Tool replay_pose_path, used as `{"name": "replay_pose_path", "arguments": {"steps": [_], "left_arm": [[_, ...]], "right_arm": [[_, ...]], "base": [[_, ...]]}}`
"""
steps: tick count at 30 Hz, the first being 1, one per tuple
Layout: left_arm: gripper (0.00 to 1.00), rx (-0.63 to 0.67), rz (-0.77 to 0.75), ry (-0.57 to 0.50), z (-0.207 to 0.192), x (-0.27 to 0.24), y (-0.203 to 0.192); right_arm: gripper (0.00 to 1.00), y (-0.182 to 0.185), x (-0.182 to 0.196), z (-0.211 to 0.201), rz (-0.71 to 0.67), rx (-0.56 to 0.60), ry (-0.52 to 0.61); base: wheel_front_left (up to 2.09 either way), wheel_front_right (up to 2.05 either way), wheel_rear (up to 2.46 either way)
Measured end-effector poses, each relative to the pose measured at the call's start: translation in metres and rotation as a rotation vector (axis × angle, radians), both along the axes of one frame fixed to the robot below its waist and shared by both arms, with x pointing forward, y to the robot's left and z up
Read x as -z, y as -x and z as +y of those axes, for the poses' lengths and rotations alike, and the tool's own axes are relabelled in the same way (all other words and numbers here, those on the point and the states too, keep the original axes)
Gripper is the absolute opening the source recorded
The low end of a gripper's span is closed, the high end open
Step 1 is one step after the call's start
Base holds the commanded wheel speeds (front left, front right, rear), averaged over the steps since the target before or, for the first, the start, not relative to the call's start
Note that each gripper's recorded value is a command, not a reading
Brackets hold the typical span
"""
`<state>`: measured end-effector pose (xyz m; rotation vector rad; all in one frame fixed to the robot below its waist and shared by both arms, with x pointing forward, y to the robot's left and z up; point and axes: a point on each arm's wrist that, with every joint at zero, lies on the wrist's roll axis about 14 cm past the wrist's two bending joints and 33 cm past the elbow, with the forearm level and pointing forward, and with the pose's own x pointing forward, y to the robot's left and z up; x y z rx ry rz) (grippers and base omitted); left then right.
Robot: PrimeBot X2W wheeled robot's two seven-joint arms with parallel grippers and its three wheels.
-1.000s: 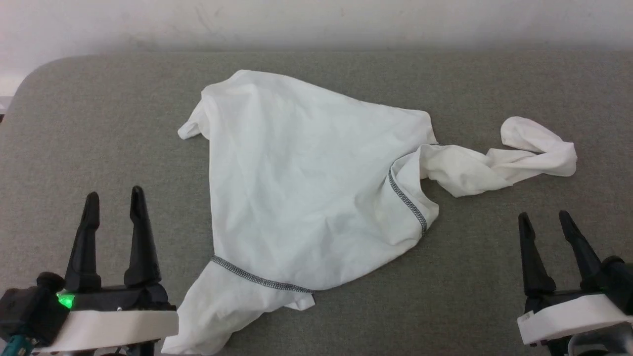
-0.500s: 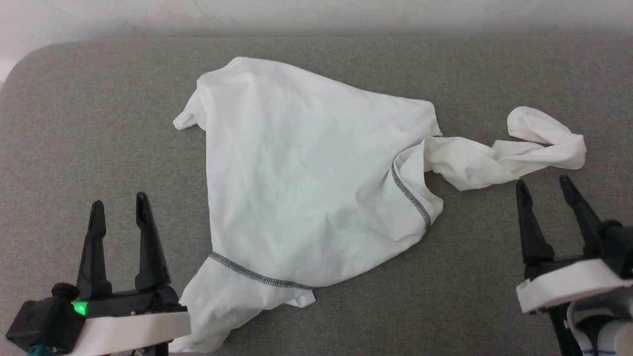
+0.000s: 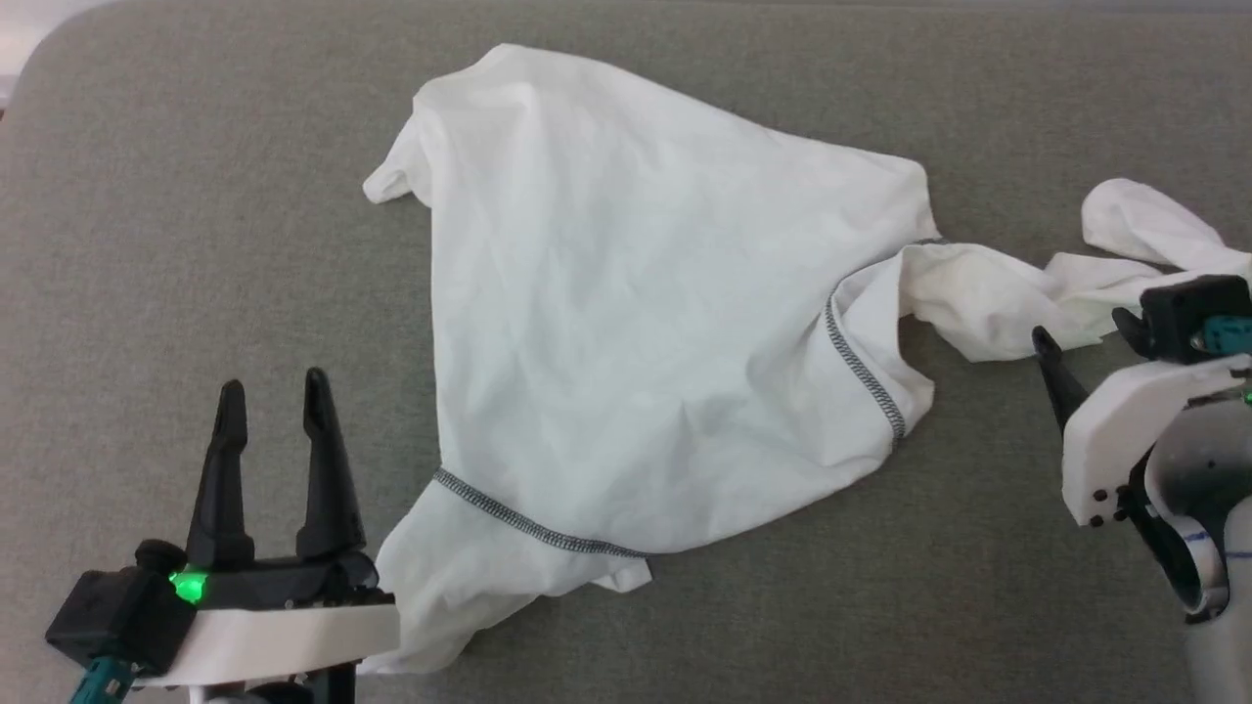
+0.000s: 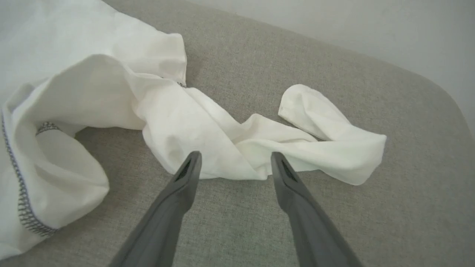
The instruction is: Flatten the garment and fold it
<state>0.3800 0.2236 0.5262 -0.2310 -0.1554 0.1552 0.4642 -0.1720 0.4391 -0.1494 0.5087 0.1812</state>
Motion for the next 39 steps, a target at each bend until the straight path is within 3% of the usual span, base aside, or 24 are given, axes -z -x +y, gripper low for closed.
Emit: {"name": "replay_pose_path", "arguments": {"steps": [6, 7, 8, 9, 13, 17, 23, 28, 32, 34, 35, 39], "left_arm": [[1.00, -0.011, 0.030, -0.003, 0.006, 0.011, -0.001], [1.00, -0.012, 0.034, -0.004, 0.007, 0.013, -0.001], [1.00, -0.012, 0.035, -0.006, 0.008, 0.013, -0.002], [1.00, -0.014, 0.037, -0.009, 0.009, 0.014, -0.002], [1.00, -0.022, 0.051, -0.016, 0.012, 0.018, -0.001], [1.00, -0.011, 0.046, -0.028, 0.010, 0.017, -0.002], [1.00, 0.024, 0.014, -0.023, -0.001, 0.008, -0.004], [1.00, 0.058, -0.002, -0.015, -0.013, 0.004, -0.004], [1.00, 0.061, 0.009, -0.013, -0.013, 0.007, -0.001], [1.00, 0.058, 0.017, -0.013, -0.012, 0.009, -0.001], [1.00, 0.058, 0.020, -0.013, -0.012, 0.010, -0.001], [1.00, 0.058, 0.021, -0.012, -0.012, 0.010, 0.000]], "right_arm": [[1.00, -0.012, 0.034, 0.008, 0.127, -0.069, 0.049], [0.74, -0.013, 0.041, 0.009, 0.149, -0.069, 0.046], [0.31, -0.013, 0.049, 0.010, 0.178, -0.069, 0.048], [0.00, -0.012, 0.055, 0.011, 0.200, -0.066, 0.044], [0.00, -0.024, 0.055, 0.017, 0.181, -0.052, 0.005], [0.00, -0.039, 0.030, 0.015, 0.063, -0.031, -0.023], [0.00, -0.056, -0.046, -0.076, -0.172, 0.113, 0.171], [0.00, -0.014, -0.069, -0.179, -0.174, 0.311, 0.369], [0.00, 0.047, -0.019, -0.219, 0.023, 0.415, 0.404], [0.39, 0.071, 0.010, -0.216, 0.104, 0.442, 0.364], [0.96, 0.078, 0.020, -0.212, 0.129, 0.447, 0.345], [1.00, 0.086, 0.042, -0.189, 0.153, 0.441, 0.263]], "base": [[0.00, 0.00, 0.00], [0.00, 0.00, 0.00], [0.00, 0.00, 0.00], [0.00, 0.00, 0.00], [0.00, 0.00, 0.00], [0.00, 0.00, 0.00], [0.00, 0.00, 0.00], [0.00, 0.00, 0.00], [0.00, 0.00, 0.00], [0.00, 0.00, 0.00], [0.00, 0.00, 0.00], [0.00, 0.00, 0.00]]}}
